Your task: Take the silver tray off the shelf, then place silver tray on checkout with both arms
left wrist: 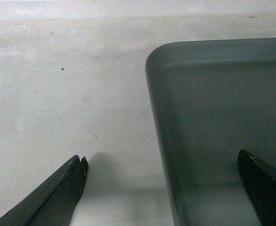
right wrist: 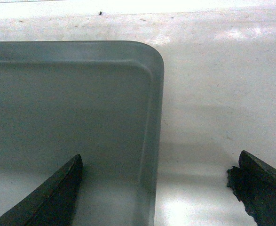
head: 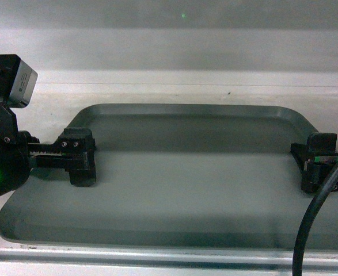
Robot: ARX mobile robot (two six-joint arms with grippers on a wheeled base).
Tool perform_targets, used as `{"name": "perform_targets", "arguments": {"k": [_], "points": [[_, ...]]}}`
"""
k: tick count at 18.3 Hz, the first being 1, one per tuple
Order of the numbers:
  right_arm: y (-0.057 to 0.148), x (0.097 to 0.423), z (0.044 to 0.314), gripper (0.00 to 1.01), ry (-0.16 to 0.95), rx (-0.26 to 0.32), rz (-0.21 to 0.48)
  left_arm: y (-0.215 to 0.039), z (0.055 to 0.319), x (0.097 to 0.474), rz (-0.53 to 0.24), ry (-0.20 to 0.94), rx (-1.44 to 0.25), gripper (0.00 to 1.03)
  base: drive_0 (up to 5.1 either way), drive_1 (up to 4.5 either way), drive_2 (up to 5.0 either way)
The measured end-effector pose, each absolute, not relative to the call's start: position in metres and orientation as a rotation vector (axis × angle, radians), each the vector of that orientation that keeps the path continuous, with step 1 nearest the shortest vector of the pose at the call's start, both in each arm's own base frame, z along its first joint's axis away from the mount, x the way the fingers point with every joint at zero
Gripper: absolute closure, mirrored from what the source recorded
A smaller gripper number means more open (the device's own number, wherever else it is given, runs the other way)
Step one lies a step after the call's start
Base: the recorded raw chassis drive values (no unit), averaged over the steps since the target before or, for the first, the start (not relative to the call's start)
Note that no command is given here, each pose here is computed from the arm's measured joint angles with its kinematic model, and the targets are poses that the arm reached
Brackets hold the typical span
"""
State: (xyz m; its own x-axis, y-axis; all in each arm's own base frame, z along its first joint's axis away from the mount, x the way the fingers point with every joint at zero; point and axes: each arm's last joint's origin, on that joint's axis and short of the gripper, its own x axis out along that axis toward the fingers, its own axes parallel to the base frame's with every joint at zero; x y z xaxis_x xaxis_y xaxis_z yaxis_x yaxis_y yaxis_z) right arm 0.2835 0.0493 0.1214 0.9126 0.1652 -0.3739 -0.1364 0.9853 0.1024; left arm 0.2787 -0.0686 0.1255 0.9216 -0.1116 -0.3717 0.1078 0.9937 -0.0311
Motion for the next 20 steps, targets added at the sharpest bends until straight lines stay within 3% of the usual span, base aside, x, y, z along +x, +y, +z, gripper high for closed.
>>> {"name": "perform_targets", "arguments": {"k": [6,12,15,16,17,18,20], "points": [[0.0493,0.2817,0.1173,0.09,0.374,0.073,0.144,-0.0722,0.1233,0.2748,-0.116,0.363,-0.005,0.10,0.0,0.00,0.0],[0.0498,0.2812,0.1173,0.27,0.370,0.070,0.133,-0.0747,0.1230,0.2743,-0.119,0.353,-0.001,0.28,0.0,0.00,0.0],[0.0512,0.2809,0.1174,0.47,0.366,0.067,0.126,-0.0758,0.1228,0.2736,-0.121,0.348,0.004,0.48,0.0,0.00,0.0],[0.0528,0.2803,0.1174,0.64,0.364,0.063,0.121,-0.0769,0.1229,0.2732,-0.121,0.343,0.007,0.65,0.0,0.00,0.0],[0.0549,0.2794,0.1193,0.87,0.360,0.057,0.141,-0.0771,0.1231,0.2732,-0.129,0.339,0.013,0.88,0.0,0.00,0.0],[0.0563,0.2772,0.1224,0.95,0.363,0.069,0.151,-0.0762,0.1233,0.2733,-0.147,0.338,-0.017,0.96,0.0,0.00,0.0],[0.0576,0.2757,0.1258,0.97,0.372,0.070,0.133,-0.0765,0.1235,0.2730,-0.152,0.342,-0.033,0.96,0.0,0.00,0.0]]}}
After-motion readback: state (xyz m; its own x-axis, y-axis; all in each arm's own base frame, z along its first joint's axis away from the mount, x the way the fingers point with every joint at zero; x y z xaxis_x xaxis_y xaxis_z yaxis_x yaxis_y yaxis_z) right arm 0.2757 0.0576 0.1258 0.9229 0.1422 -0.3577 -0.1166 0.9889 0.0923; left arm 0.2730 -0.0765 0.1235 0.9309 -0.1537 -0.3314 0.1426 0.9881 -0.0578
